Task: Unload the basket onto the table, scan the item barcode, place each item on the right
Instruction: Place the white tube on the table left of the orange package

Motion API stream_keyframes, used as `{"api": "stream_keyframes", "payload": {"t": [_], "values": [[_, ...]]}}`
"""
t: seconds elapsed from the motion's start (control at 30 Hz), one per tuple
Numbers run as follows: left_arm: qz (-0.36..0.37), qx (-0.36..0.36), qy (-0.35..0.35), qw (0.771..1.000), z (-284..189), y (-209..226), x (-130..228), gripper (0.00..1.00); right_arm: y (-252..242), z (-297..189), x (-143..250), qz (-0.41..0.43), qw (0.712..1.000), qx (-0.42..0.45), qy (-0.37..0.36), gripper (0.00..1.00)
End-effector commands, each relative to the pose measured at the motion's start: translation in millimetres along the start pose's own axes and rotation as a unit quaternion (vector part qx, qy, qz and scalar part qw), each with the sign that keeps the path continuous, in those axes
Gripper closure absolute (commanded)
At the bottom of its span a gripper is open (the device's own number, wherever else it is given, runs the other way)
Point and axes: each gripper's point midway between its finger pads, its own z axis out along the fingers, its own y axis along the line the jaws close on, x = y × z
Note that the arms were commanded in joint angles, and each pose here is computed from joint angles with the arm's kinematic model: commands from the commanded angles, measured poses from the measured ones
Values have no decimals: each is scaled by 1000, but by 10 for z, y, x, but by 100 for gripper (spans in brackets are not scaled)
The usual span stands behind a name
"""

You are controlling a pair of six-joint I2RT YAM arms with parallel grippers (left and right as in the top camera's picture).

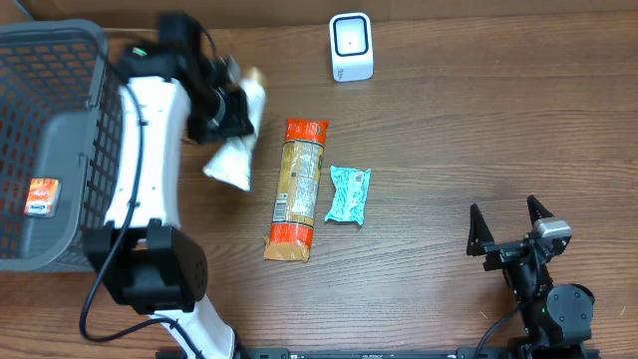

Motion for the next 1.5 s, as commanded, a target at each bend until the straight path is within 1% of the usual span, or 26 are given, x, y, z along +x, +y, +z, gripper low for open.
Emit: {"api": "stream_keyframes", "payload": {"t": [0.0, 0.2, 0.3, 0.33, 0.37, 0.43, 0.5, 0.53, 0.6, 0.7, 0.87, 0.97, 1.07, 1.13, 1.2, 1.23, 1.27, 1.3, 1.33, 1.37, 1.47], "values": [[-24, -6, 26, 999, 418, 59, 207, 96, -12, 4, 32, 1, 1000, 2, 1, 0], [-62, -18, 19, 998, 1127, 265, 400, 96, -12, 4, 32, 1, 1000, 2, 1, 0], [-71, -14, 19, 997, 1317, 313, 505, 96, -12, 4, 32, 1, 1000, 2, 1, 0], [-71, -11, 22, 997, 1373, 317, 553, 94, -12, 4, 32, 1, 1000, 2, 1, 0], [-69, -7, 25, 997, 1409, 300, 587, 87, -12, 4, 32, 1, 1000, 2, 1, 0], [-63, -1, 30, 998, 1447, 250, 635, 64, -12, 4, 32, 1, 1000, 2, 1, 0], [-49, 1, 34, 998, 1465, 173, 658, 45, -12, 4, 32, 1, 1000, 2, 1, 0], [-41, 5, 35, 999, 1472, 115, 667, 40, -12, 4, 32, 1, 1000, 2, 1, 0], [-15, 24, 38, 999, 1482, -42, 678, 34, -12, 4, 32, 1, 1000, 2, 1, 0], [5, 19, 37, 999, 1450, -155, 656, 29, -12, 4, 32, 1, 1000, 2, 1, 0], [10, 4, 28, 1000, 1054, -186, 404, 28, -12, 4, 32, 1, 1000, 2, 1, 0], [16, -29, 12, 999, 707, -154, 235, 28, -12, 4, 32, 1, 1000, 2, 1, 0], [21, -55, -25, 998, 190, -185, 37, 28, -12, 4, 32, 1, 1000, 2, 1, 0], [19, -63, -66, 996, -243, -211, -98, 28, -12, 4, 32, 1, 1000, 2, 1, 0], [5, -66, -128, 990, -776, -200, -241, 27, -12, 4, 32, 1, 1000, 2, 1, 0], [-14, -73, -166, 983, -1068, -139, -305, 26, -12, 4, 32, 1, 1000, 2, 1, 0], [-35, -81, -202, 975, -1335, -51, -354, 21, -12, 4, 32, 1, 1000, 2, 1, 0], [-60, -92, -240, 965, -1605, 76, -391, 19, -12, 4, 32, 1, 1000, 2, 1, 0], [-89, -105, -274, 952, -1860, 231, -408, 14, -12, 4, 32, 1, 1000, 2, 1, 0], [-117, -117, -305, 938, -2093, 407, -407, 12, -12, 4, 32, 1, 1000, 2, 1, 0], [-188, -155, -365, 899, -2588, 993, -314, 9, -12, 4, 32, 1, 1000, 2, 1, 0]]}}
